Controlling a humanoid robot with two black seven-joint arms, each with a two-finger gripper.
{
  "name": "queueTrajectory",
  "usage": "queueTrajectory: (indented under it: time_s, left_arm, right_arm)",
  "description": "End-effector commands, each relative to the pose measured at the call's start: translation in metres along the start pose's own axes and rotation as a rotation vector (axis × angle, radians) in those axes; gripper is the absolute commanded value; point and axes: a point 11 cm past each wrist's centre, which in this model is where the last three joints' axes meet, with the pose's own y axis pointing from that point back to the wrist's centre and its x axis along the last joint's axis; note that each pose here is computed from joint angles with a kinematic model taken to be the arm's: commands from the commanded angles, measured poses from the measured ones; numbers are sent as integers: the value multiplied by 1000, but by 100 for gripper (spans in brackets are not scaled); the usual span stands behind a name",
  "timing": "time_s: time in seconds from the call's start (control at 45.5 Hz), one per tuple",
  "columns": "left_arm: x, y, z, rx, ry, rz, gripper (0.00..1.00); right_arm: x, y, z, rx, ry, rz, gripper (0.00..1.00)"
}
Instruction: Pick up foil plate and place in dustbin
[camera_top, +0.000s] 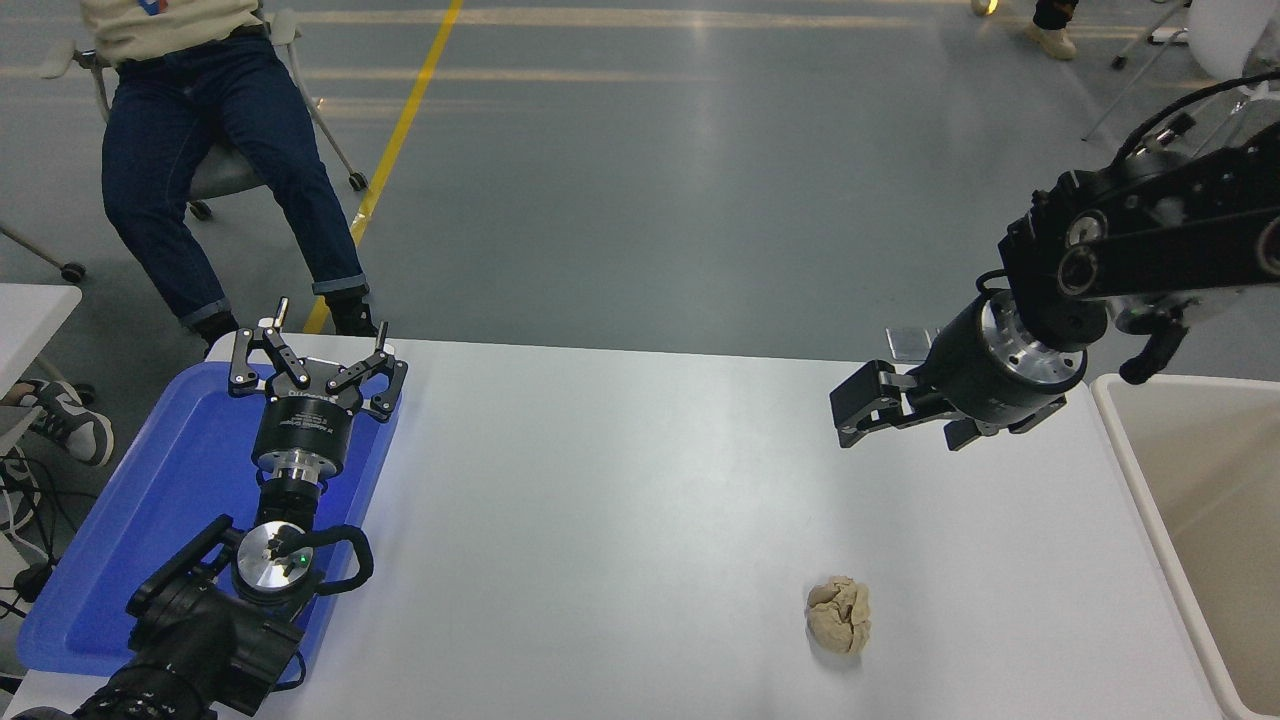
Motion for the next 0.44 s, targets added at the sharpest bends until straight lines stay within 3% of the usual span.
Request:
queueTrajectory:
  time_s: [0.0,0.418]
  left_arm:
    - [0,0,0,0,0,-1,100]
    - [0,0,0,0,0,-1,100]
  right_arm:
    - [-4,1,-2,-31,43,-47,100]
    - [-3,7,9,-73,63,-51,100]
